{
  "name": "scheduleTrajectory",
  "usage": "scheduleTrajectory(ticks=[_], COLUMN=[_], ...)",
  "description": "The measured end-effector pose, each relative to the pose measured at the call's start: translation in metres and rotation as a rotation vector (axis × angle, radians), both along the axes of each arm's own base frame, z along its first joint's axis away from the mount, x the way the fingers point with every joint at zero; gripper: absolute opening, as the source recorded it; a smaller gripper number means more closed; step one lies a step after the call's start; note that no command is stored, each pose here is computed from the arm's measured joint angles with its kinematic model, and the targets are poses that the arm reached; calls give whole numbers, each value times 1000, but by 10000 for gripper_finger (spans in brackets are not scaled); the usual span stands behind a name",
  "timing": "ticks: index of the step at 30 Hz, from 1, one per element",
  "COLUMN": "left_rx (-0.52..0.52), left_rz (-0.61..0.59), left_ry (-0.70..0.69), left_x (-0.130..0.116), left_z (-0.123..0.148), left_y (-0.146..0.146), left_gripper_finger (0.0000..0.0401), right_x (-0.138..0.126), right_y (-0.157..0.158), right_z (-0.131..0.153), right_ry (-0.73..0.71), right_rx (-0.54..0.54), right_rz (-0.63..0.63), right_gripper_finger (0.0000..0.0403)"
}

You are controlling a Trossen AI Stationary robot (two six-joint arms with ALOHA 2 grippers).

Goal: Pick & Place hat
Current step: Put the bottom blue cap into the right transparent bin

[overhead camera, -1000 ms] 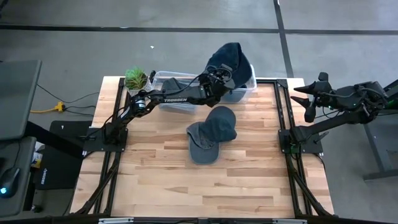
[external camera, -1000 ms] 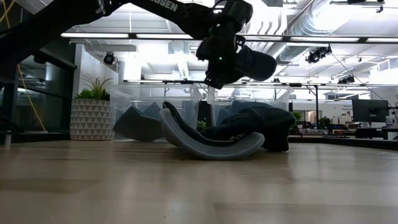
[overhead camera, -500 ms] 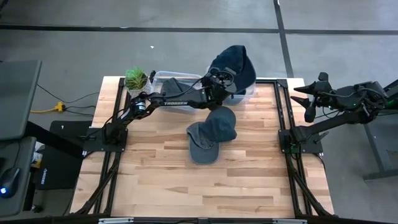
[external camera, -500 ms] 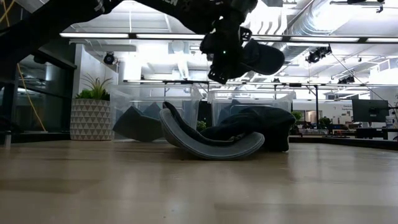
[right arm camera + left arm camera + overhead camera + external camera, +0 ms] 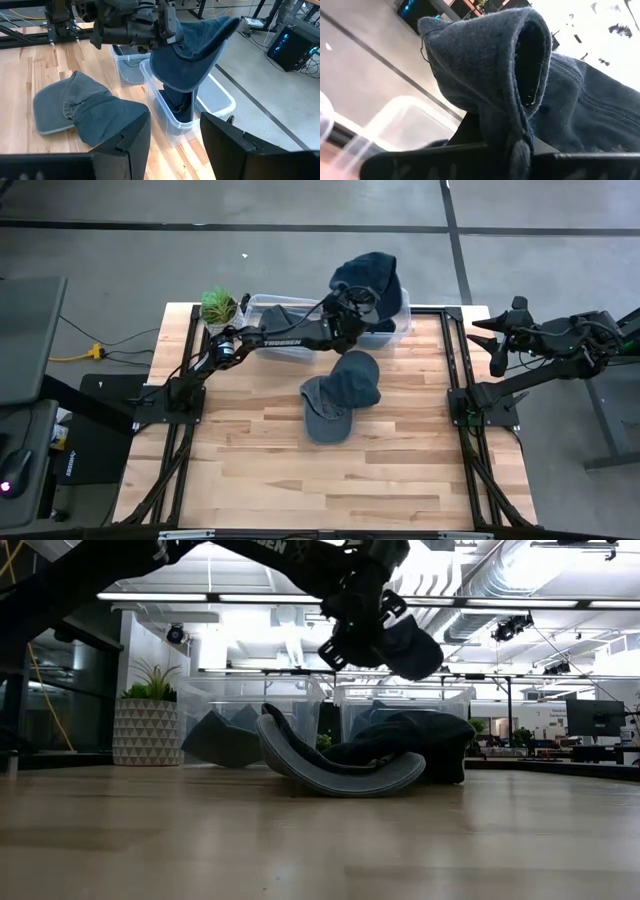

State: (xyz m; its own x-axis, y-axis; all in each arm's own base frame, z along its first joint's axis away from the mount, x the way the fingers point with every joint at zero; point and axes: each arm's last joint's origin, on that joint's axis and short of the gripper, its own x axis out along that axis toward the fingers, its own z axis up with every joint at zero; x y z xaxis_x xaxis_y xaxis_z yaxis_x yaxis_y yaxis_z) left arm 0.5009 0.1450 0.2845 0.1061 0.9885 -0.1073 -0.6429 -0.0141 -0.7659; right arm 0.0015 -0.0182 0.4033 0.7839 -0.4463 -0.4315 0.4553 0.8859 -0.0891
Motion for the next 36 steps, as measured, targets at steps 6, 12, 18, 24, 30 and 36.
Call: scheduleTrajectory(ticks=[6, 12, 18, 24, 30, 36], left_rx=[6, 3, -7, -1, -11, -14], left_rz=[-10, -7, -37, -40, -72, -90], left_ry=[113, 116, 133, 111, 131, 155], left_x=[-3, -4, 3, 7, 9, 9], left_z=[0, 0, -17, -22, -28, -29], left_y=[10, 16, 18, 19, 19, 19], left_gripper_finger=[1, 1, 1, 1, 16, 45], right_x=[0, 0, 0, 0, 0, 0], right_y=[0, 0, 0, 1, 1, 1], right_z=[0, 0, 0, 0, 0, 0], right_ry=[1, 2, 2, 5, 7, 7], right_rx=[-1, -2, -2, 9, 14, 14], right_rz=[1, 2, 3, 20, 28, 29], right_gripper_finger=[167, 167, 167, 167, 167, 167])
